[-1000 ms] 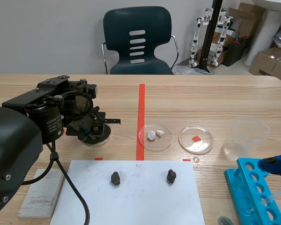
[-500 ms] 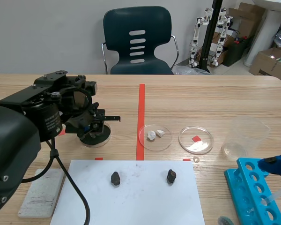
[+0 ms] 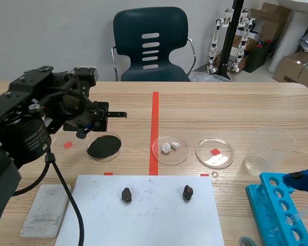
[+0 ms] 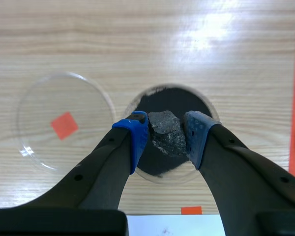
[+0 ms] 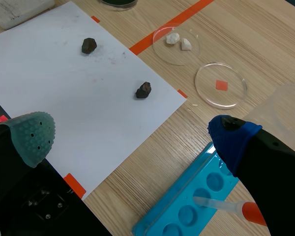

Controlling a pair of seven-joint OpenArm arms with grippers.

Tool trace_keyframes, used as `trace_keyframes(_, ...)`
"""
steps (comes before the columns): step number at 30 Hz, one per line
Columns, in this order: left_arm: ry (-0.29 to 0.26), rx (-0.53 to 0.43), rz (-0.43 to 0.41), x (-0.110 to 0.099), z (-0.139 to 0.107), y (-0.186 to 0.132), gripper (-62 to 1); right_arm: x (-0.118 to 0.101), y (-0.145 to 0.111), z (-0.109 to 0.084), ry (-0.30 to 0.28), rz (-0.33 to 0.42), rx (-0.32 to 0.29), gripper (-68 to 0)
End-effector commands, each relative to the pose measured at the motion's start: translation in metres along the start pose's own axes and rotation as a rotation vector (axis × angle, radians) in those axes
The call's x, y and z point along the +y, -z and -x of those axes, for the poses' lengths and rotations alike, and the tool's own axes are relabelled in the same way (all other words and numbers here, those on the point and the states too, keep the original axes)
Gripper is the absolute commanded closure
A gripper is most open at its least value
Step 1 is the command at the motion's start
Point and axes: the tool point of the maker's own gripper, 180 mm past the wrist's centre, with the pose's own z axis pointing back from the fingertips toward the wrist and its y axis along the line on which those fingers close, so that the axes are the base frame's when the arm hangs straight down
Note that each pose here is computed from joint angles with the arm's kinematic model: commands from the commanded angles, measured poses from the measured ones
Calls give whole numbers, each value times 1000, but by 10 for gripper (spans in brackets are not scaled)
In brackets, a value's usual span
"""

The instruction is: Lower the mineral onto the iron filings and hold still

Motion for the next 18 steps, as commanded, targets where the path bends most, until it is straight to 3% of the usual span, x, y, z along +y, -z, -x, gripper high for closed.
trace_keyframes(1, -4, -82, -4, 7, -18, -10, -130, 1, 1, -9, 4, -2, -36, -679)
trace_keyframes(7, 28, -235, 4, 17, -22, -44, -130, 1, 1, -9, 4, -2, -36, -679)
trace_keyframes(18, 103, -431, 64, 23, 16, -121, -130, 1, 1, -9, 4, -2, -36, -679)
